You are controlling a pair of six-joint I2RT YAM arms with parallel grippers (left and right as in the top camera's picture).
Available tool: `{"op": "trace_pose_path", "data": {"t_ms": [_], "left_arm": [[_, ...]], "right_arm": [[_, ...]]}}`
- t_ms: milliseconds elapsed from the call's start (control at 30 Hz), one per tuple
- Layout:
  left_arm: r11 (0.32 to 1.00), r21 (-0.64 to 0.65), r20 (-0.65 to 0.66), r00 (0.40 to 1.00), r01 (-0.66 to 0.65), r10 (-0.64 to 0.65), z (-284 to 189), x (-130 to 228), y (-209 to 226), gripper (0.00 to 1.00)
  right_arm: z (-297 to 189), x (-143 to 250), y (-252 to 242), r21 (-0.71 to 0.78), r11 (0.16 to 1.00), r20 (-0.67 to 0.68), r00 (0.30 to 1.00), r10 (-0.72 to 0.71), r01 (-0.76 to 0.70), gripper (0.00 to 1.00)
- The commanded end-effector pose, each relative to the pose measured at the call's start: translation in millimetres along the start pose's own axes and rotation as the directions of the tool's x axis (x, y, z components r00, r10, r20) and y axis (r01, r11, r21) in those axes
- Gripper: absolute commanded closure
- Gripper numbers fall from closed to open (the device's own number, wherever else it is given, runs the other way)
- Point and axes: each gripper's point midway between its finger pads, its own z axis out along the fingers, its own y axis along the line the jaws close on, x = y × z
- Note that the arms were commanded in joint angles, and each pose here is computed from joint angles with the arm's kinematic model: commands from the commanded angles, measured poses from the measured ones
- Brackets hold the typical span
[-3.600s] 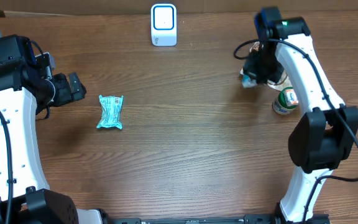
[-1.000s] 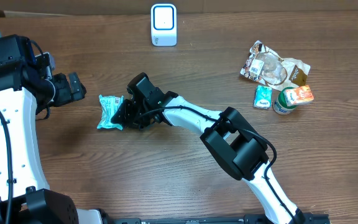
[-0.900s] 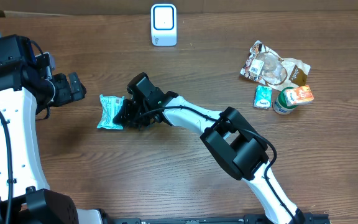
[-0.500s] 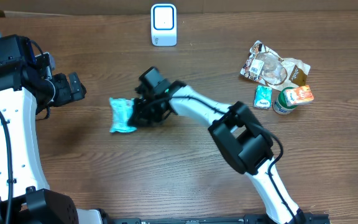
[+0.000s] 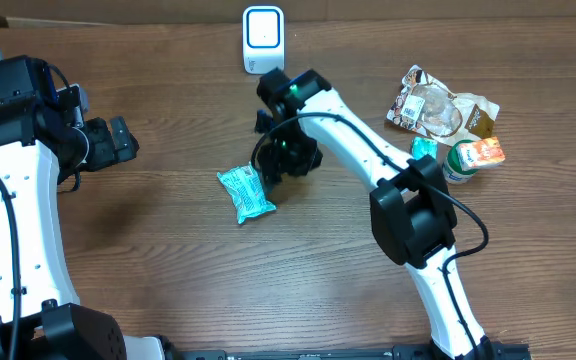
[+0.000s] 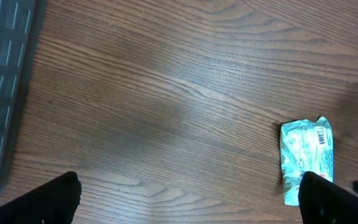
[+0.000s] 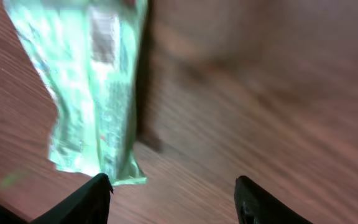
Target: Scan the item barcode
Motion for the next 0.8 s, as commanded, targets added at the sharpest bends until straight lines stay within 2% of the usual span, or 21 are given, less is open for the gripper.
{"op": "trace_pose_path", "data": {"t_ms": [0, 33, 100, 167, 233, 300, 500, 767], "left_arm": [[1.0, 0.006, 0.012, 1.0, -0.012, 0.012, -3.7, -1.1, -3.6, 0.0], [1.0, 0.006, 0.012, 1.0, -0.012, 0.012, -3.7, -1.1, -3.6, 0.0], [1.0, 0.006, 0.012, 1.0, -0.012, 0.012, -3.7, -1.1, -3.6, 0.0], [1.0, 0.006, 0.012, 1.0, -0.012, 0.012, -3.7, -1.1, -3.6, 0.0], [1.0, 0.006, 0.012, 1.0, -0.012, 0.012, -3.7, -1.0, -3.6, 0.0], [1.0, 0.006, 0.012, 1.0, -0.012, 0.012, -3.7, -1.0, -3.6, 0.0], [1.0, 0.006, 0.012, 1.0, -0.012, 0.012, -3.7, -1.1, -3.6, 0.0], [1.0, 0.006, 0.012, 1.0, -0.012, 0.012, -3.7, -1.1, -3.6, 0.0]], "right_arm": [[-36.4, -24.8, 14.4, -0.064, 0.998, 0.128, 0.992, -0.011, 0.019, 0.46], [-37.0, -29.0, 17.5, -0.086, 0.996, 0.141, 0.989, 0.035, -0.023, 0.51], [-35.2, -33.7, 23.6, -0.109, 0.983, 0.146, 0.976, 0.16, -0.145, 0.71], [-27.9, -34.9, 30.9, -0.125, 0.963, 0.134, 0.957, 0.257, -0.241, 0.8], [-18.0, -33.9, 41.8, -0.138, 0.935, 0.116, 0.932, 0.343, -0.327, 0.84], [-6.4, -31.4, 57.7, -0.142, 0.922, 0.1, 0.922, 0.375, -0.36, 0.85], [19.3, -15.4, 104.9, -0.109, 0.96, 0.088, 0.959, 0.269, -0.259, 0.84], [49.2, 3.4, 104.5, -0.009, 0.971, 0.068, 0.969, 0.237, -0.237, 0.81]]}}
